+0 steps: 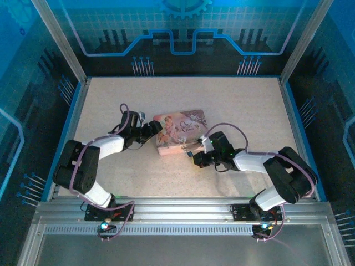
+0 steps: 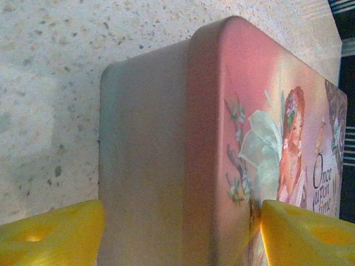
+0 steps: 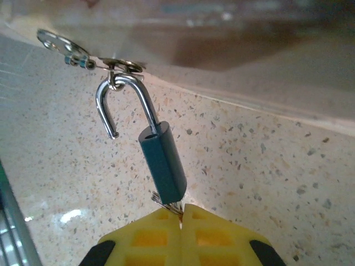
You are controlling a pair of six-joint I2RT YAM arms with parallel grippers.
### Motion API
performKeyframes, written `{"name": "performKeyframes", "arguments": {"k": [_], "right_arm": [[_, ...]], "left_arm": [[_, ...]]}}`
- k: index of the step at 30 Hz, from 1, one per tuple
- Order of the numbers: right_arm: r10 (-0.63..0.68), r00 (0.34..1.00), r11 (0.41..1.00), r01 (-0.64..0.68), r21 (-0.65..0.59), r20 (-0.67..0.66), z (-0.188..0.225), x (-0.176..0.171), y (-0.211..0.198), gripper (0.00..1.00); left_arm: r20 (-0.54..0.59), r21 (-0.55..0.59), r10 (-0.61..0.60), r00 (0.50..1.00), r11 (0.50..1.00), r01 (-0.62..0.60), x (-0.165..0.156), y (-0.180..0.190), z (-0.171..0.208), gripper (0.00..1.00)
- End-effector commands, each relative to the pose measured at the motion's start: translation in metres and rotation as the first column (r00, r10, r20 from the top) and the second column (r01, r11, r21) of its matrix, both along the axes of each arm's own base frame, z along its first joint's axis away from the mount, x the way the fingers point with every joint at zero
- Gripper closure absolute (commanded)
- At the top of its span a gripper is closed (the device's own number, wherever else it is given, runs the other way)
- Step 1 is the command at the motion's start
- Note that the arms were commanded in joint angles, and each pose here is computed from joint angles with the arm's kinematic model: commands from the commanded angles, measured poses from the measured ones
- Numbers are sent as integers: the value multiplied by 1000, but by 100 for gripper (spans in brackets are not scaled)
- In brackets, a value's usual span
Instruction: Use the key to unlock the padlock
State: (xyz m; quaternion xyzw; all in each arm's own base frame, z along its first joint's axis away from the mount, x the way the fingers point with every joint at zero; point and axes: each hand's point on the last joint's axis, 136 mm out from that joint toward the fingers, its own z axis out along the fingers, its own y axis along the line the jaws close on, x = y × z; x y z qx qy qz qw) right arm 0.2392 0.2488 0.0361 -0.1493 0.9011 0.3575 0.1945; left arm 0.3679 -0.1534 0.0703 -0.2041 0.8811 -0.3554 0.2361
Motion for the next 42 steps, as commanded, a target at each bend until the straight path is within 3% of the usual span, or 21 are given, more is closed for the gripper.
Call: {"name": "performKeyframes", "arguments": {"k": [1, 2, 5, 8, 14, 19, 30, 42], "right_arm": [[-42, 989, 999, 44, 10, -143, -14, -20, -12, 100], [-49, 988, 999, 51, 5, -147, -14, -22, -15, 100], [-83, 989, 997, 83, -5, -120, -11, -24, -23, 74], [-106, 993, 994, 107, 6, -50, 4, -22, -31, 54], [-109, 991, 985, 96, 140, 84, 49, -8, -31, 31], [-89, 988, 977, 61, 204, 130, 68, 18, -22, 27], [-69, 969, 975, 15, 222, 239, 85, 99, -9, 24], [-26, 979, 941, -44, 336, 200, 63, 57, -8, 24]], "left_arm": [[-140, 71, 100, 985, 993, -91, -32, 14, -34, 27], [-139, 73, 112, 984, 992, -103, -35, 14, -33, 27], [-131, 78, 120, 984, 991, -110, -39, 9, -30, 27], [-127, 77, 118, 985, 991, -109, -41, 4, -28, 27], [-97, 75, 128, 987, 990, -121, -40, 3, -19, 27], [-96, 70, 122, 988, 991, -115, -43, 1, -17, 27], [-101, 62, 123, 987, 991, -117, -47, 2, -19, 27], [-100, 51, 112, 989, 993, -107, -41, -3, -19, 27]]}}
